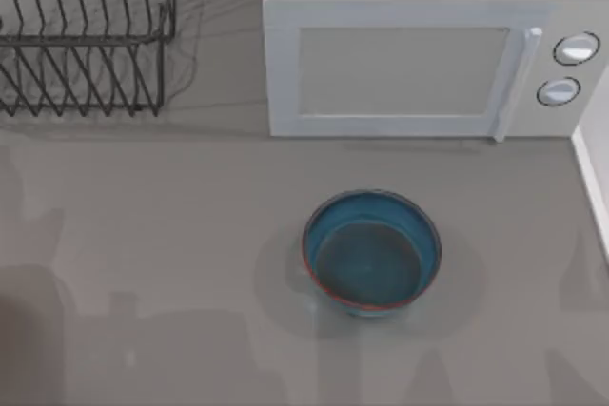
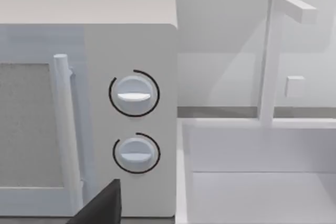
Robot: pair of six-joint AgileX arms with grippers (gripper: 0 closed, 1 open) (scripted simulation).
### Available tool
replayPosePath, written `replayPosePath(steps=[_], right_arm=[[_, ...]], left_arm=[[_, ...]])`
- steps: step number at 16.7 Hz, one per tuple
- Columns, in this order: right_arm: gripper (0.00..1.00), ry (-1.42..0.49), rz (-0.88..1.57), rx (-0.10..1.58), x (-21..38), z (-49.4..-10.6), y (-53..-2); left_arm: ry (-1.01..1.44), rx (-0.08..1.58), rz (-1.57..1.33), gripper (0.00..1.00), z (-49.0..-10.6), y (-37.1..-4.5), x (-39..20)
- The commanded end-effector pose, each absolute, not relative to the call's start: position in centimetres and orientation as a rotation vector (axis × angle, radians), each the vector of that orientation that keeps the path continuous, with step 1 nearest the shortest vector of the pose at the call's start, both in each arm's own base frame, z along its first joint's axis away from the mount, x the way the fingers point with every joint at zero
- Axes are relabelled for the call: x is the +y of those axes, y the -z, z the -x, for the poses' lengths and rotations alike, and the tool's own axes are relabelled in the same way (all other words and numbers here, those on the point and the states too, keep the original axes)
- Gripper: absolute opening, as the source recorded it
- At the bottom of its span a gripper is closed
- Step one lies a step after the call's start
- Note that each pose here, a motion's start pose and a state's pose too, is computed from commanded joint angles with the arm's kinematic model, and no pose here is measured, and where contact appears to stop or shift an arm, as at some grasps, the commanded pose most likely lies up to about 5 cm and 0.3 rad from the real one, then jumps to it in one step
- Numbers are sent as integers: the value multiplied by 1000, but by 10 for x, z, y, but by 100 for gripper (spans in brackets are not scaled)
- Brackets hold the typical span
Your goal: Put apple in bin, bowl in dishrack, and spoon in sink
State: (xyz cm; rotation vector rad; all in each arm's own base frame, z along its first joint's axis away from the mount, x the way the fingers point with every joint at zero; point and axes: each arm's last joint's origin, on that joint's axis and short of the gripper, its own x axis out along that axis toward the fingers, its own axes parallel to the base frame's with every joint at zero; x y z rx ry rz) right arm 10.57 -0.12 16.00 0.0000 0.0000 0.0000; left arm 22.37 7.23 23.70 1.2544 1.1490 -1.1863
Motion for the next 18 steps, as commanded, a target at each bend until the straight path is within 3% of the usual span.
replayPosePath(steps=[4,8,18], right_arm=[[100,0,0,0,-1,-106,-160],[100,0,0,0,-1,-106,-160],[100,0,0,0,-1,-106,-160]], left_arm=[[1190,1152,-1254,0,-223,-205,71],[1190,1153,-1253,0,-222,-203,71],[1190,1153,-1253,75,-222,-203,71]])
